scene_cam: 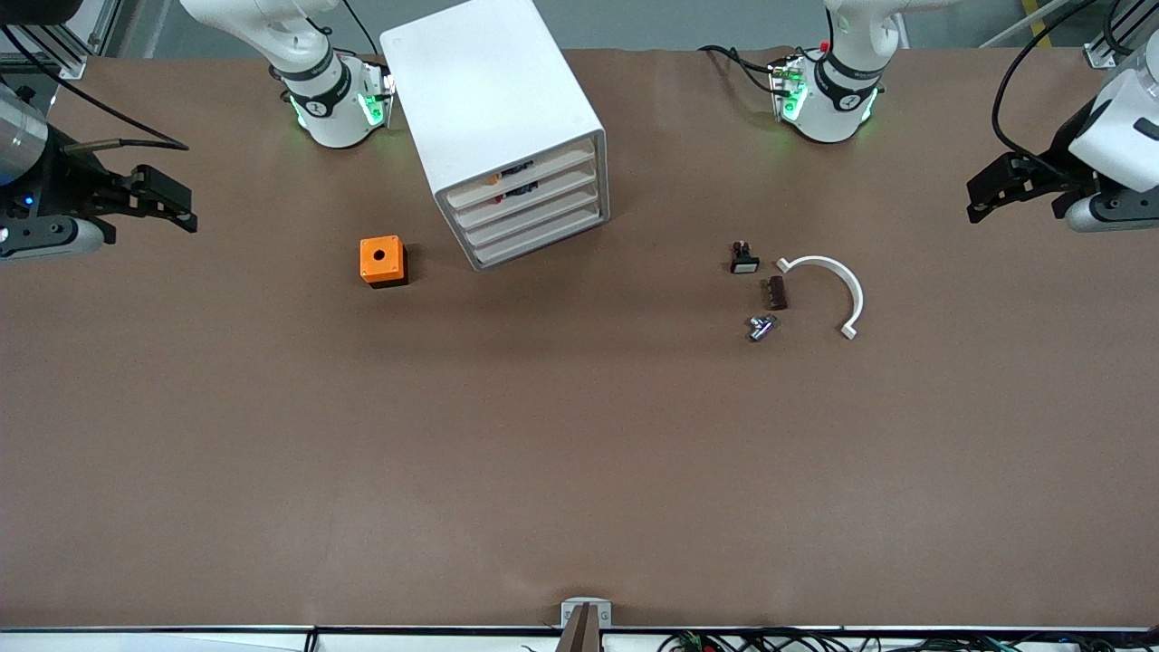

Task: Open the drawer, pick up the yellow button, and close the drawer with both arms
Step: 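Move the left gripper toward the white drawer cabinet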

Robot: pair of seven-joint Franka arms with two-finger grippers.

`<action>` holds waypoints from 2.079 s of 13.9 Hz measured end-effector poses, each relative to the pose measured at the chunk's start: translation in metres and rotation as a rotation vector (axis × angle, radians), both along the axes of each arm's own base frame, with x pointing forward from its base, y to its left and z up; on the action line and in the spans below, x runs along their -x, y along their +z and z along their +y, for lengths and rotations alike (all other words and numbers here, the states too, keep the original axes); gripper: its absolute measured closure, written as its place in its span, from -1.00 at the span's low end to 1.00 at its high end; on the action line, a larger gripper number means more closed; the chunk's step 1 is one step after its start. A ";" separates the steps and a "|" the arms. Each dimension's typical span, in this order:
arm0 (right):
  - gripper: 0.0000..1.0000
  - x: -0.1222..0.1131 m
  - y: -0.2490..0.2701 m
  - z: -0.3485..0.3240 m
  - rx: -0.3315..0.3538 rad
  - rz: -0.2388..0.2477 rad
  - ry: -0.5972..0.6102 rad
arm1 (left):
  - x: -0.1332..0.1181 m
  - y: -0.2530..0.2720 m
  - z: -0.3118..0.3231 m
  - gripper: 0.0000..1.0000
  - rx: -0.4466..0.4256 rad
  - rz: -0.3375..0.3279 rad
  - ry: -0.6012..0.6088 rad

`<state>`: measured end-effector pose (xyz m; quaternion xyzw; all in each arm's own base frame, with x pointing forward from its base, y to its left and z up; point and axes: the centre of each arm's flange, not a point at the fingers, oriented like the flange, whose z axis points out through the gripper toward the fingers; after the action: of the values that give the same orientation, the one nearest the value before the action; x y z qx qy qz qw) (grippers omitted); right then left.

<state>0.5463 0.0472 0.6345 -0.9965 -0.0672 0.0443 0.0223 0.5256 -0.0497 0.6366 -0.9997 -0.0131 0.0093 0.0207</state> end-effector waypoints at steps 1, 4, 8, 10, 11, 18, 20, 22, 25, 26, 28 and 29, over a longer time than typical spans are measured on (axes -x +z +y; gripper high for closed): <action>-1.00 0.002 -0.001 0.002 -0.017 0.016 0.001 | 0.000 0.000 0.000 -1.00 0.000 -0.001 0.000; -1.00 0.008 -0.003 0.004 -0.045 0.065 0.003 | 0.000 0.001 0.000 -1.00 0.000 0.000 0.000; -1.00 0.006 -0.003 -0.029 -0.046 0.066 -0.057 | -0.005 -0.008 0.002 -1.00 0.001 0.021 0.003; -1.00 0.006 -0.003 -0.060 -0.049 0.066 -0.114 | -0.016 -0.026 0.002 -1.00 0.005 0.053 0.002; -1.00 0.007 -0.003 -0.074 -0.051 0.066 -0.138 | -0.023 -0.038 0.002 -1.00 0.007 0.075 0.001; -1.00 0.011 -0.002 -0.097 -0.052 0.085 -0.174 | -0.077 -0.109 -0.024 -1.00 0.032 0.176 0.125; -1.00 0.011 -0.001 -0.099 -0.045 0.081 -0.177 | -0.078 -0.112 -0.030 -1.00 0.028 0.179 0.156; -1.00 0.011 0.001 -0.100 -0.037 0.076 -0.178 | -0.078 -0.115 -0.038 -1.00 0.018 0.183 0.238; -1.00 0.010 0.001 -0.100 -0.034 0.066 -0.178 | -0.081 -0.127 -0.064 -1.00 -0.010 0.193 0.403; -1.00 0.010 0.001 -0.100 -0.032 0.063 -0.178 | -0.083 -0.133 -0.076 -1.00 -0.021 0.196 0.467; -1.00 0.009 0.004 -0.101 -0.031 0.053 -0.179 | -0.086 -0.151 -0.104 -1.00 -0.056 0.212 0.609; -1.00 0.009 0.007 -0.101 -0.031 0.047 -0.180 | -0.086 -0.163 -0.119 -1.00 -0.081 0.221 0.698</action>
<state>0.5373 -0.0539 0.6413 -0.9967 0.0223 0.0644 0.0430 0.6115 -0.1682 0.4739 -0.9263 -0.3516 0.1231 0.0570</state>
